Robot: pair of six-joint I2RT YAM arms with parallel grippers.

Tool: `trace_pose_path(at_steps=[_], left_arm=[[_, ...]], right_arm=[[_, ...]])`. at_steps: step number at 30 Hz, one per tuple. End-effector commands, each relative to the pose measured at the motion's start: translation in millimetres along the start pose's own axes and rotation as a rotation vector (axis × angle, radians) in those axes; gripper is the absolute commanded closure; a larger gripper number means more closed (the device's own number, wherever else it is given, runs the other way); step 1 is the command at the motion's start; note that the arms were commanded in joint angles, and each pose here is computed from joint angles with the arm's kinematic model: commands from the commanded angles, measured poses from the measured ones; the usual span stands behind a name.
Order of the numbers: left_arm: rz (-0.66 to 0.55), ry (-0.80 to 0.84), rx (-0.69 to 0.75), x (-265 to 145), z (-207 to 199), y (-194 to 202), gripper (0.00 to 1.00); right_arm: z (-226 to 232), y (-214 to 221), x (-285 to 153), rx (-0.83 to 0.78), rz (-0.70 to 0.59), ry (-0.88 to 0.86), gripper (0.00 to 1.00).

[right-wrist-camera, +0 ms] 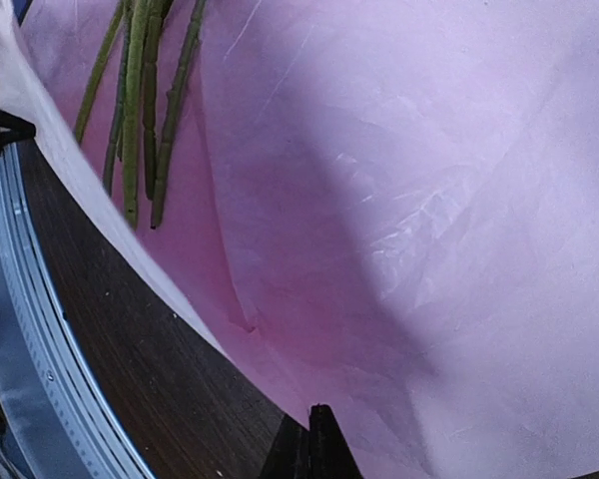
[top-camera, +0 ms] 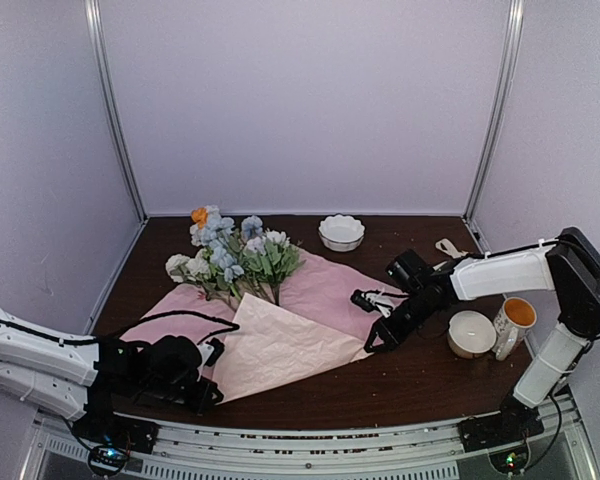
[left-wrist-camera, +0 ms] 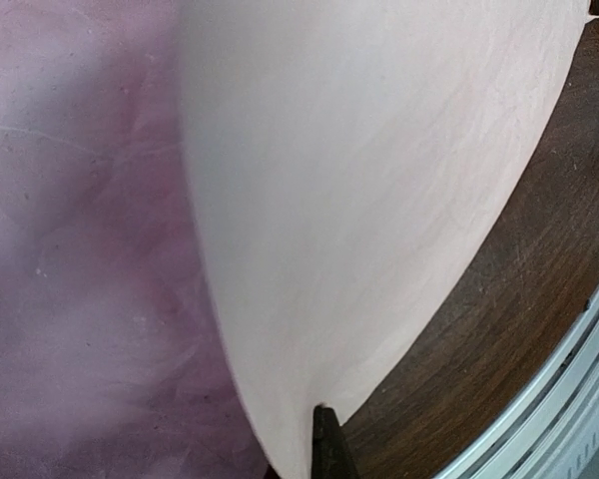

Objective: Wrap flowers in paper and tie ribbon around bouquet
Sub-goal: Press the fold line of the 1/4-folded wrapping paper.

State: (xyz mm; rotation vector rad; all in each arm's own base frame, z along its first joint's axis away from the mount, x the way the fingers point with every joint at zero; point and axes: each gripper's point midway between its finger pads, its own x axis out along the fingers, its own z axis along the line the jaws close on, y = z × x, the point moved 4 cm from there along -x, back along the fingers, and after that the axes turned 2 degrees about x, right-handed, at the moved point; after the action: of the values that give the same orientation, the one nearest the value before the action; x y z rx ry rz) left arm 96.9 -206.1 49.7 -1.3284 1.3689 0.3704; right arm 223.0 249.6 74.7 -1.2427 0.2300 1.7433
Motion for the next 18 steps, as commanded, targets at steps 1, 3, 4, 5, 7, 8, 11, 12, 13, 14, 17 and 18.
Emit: trace_pose_path(at_steps=[1,3,4,5,7,8,11,12,13,14,17,18], left_arm=[[0.108,-0.119,-0.017,0.3,27.9,28.9,1.0],[0.119,-0.133,-0.031,0.8,35.4,37.3,1.0],[0.117,-0.13,-0.038,1.0,36.8,39.3,1.0],[0.119,-0.131,-0.045,1.0,38.3,41.3,1.0],[0.12,-0.134,-0.052,0.4,40.7,43.6,1.0],[0.117,-0.138,-0.058,-0.2,41.6,43.5,1.0],[0.104,-0.135,-0.065,-0.6,41.3,41.8,1.0],[0.105,-0.135,-0.067,-0.4,41.2,41.9,1.0],[0.106,-0.136,-0.07,-0.2,41.4,41.9,1.0],[0.106,-0.135,-0.071,0.1,40.9,41.8,1.0],[0.099,-0.122,-0.08,1.8,37.8,39.3,1.0],[0.097,-0.119,-0.08,2.3,36.9,38.4,1.0]], right_arm=[[-10.6,-7.0,-5.4,0.03,-0.017,0.042,1.0],[-20.1,-8.1,-10.7,0.079,-0.031,0.046,1.0],[-22.6,-8.1,-11.5,0.094,-0.032,0.044,1.0],[-24.0,-8.3,-10.8,0.101,-0.025,0.045,1.0],[-26.6,-6.6,-7.0,0.116,0.005,0.046,1.0],[-28.4,-5.9,-5.2,0.124,0.013,0.053,1.0],[-34.0,-11.2,-1.7,0.138,0.006,0.077,1.0],[-35.6,-13.8,-1.2,0.143,0.003,0.086,1.0],[-38.1,-15.7,0.5,0.148,0.01,0.097,1.0],[-40.0,-17.1,1.1,0.15,0.018,0.108,0.97],[-48.2,-18.8,0.9,0.156,0.043,0.168,0.87],[-52.3,-18.8,-1.4,0.156,0.055,0.206,0.85]])
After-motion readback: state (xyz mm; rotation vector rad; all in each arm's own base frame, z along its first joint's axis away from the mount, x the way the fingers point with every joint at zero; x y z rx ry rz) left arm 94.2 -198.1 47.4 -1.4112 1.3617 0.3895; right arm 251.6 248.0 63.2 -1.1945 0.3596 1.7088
